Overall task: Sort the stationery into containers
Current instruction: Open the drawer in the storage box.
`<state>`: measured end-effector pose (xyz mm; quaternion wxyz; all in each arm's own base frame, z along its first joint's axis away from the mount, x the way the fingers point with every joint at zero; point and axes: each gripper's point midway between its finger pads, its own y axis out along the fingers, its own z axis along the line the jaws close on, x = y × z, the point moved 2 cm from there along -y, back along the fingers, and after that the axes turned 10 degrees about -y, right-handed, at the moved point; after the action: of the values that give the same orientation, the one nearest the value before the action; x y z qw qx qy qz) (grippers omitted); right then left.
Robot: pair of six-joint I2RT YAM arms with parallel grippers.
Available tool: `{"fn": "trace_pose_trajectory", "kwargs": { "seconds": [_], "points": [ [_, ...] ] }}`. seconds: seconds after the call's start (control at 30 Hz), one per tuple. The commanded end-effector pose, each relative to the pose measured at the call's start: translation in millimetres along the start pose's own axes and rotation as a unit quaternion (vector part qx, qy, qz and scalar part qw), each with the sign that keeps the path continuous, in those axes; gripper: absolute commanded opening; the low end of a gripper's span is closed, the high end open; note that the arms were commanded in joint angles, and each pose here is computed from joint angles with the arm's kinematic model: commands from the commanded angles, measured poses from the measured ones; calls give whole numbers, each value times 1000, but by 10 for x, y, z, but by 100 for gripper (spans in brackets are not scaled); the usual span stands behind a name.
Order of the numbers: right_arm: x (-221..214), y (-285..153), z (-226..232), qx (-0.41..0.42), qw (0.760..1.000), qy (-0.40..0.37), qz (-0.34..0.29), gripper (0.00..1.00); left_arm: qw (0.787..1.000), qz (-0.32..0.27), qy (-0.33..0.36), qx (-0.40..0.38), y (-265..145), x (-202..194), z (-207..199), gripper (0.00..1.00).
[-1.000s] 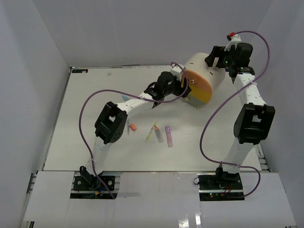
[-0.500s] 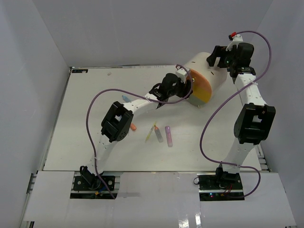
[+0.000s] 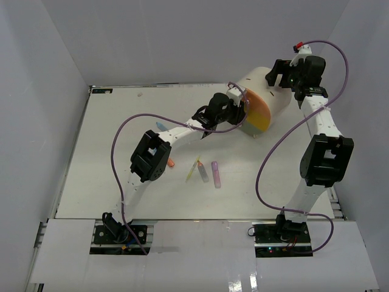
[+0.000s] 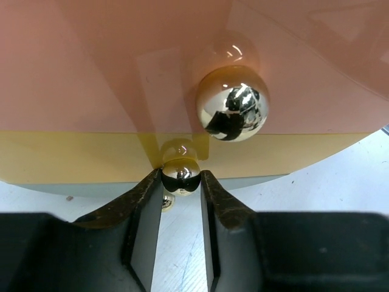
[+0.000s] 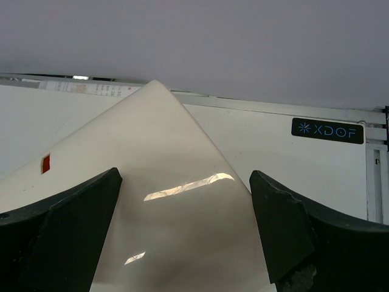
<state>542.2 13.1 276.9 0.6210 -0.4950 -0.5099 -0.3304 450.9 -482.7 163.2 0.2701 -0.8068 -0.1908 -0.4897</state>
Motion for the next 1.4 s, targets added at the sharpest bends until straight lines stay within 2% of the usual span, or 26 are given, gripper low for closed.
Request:
{"fn": "trace_pose_trajectory", "kwargs": {
  "seconds": [0.0, 0.1, 0.27, 0.37, 0.83, 1.37],
  "points": [
    [-15, -117, 6, -3, 1000, -3, 10, 93, 999, -36, 17, -21, -20, 282, -141, 37],
    [-7, -119, -7, -6, 1000, -3, 8, 93, 999, -37, 19, -15, -47, 261, -116, 30],
    [0, -138, -34, -14, 1000, -4, 9, 93, 999, -33, 19, -11, -101, 218, -101, 14],
    [4, -144, -57, -18, 1000, -3, 8, 93, 999, -29, 18, -6, -163, 186, -81, 11],
    [-12, -149, -111, -27, 1000, -6, 12, 93, 1000, -14, 19, 16, -545, 55, -42, 11],
    [18, -170, -117, -28, 1000, -10, 9, 93, 999, -2, 17, 27, -773, -34, -28, 12]
  ]
}}
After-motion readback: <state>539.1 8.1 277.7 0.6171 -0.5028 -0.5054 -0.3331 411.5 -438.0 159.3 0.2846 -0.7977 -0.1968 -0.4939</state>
